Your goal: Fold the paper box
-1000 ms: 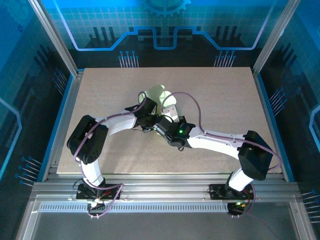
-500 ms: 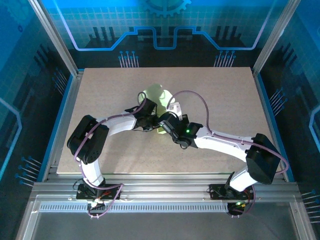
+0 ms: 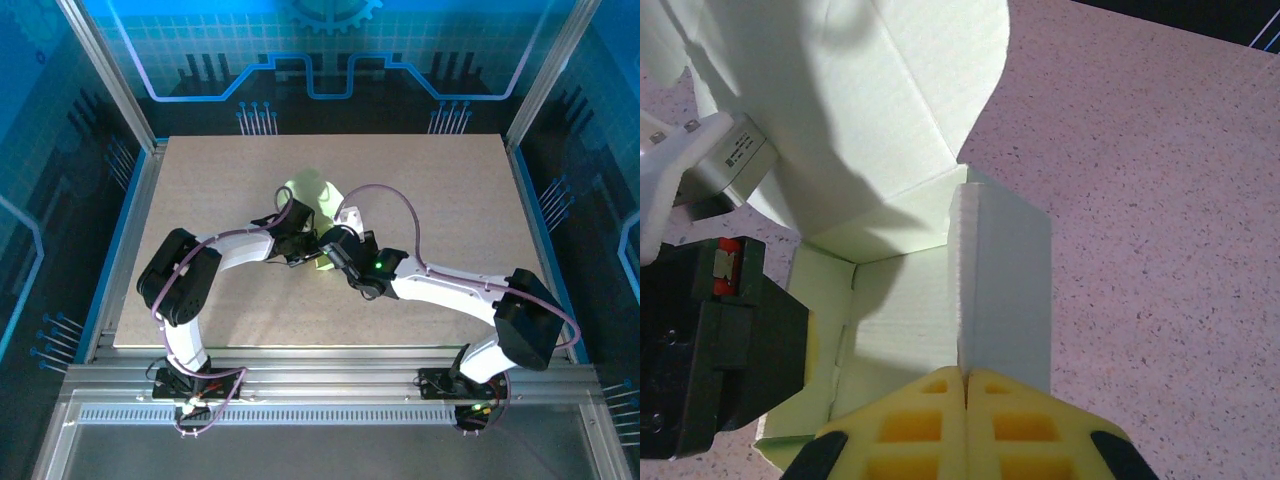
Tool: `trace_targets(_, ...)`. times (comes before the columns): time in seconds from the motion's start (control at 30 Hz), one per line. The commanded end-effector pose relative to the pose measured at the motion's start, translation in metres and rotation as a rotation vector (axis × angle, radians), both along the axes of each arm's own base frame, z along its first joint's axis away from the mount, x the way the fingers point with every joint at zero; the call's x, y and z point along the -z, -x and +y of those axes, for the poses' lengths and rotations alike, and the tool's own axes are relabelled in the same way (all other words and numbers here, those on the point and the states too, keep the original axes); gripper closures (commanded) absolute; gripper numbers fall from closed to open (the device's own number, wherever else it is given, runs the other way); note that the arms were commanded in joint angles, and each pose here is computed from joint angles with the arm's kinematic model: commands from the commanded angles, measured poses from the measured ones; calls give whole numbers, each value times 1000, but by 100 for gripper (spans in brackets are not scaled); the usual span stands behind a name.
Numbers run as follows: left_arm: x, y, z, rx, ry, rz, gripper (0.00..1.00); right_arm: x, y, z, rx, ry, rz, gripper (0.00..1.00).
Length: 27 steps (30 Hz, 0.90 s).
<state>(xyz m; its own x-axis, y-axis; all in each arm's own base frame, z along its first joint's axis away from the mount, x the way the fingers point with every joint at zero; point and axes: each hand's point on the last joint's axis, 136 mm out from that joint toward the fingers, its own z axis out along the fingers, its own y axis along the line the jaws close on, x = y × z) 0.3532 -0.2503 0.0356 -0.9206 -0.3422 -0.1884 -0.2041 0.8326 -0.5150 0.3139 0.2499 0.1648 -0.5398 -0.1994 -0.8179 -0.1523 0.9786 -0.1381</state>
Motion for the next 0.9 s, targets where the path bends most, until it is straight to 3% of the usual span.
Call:
trace_targets(0.0, 5, -4, 4, -4, -30, -8, 100, -10, 5, 19, -59, -65, -13, 100)
trace_targets(0.2, 7, -3, 12, -15, -83, -1, 100, -5, 4, 21, -58, -51, 0, 100)
trace_targets(0.33, 13, -2, 35, -36, -203, 5, 100, -7, 5, 23, -43, 61, -35, 100)
trace_targets(0.4, 13, -2, 40, -42, -230, 2, 100, -10, 7, 31, -65, 49, -49, 100)
trace_targets(0.53, 10, -6, 32, -46, -210, 1, 100, -19, 9, 58, -131, -30, -52, 100)
trace_targets(0.7, 11, -12, 29, -70, -204, 4, 100, -27, 16, 90, -175, -19, -72, 100)
trace_targets(0.87, 13, -11, 27, -70, -192, 6, 100, -23, 16, 94, -174, -34, -58, 100)
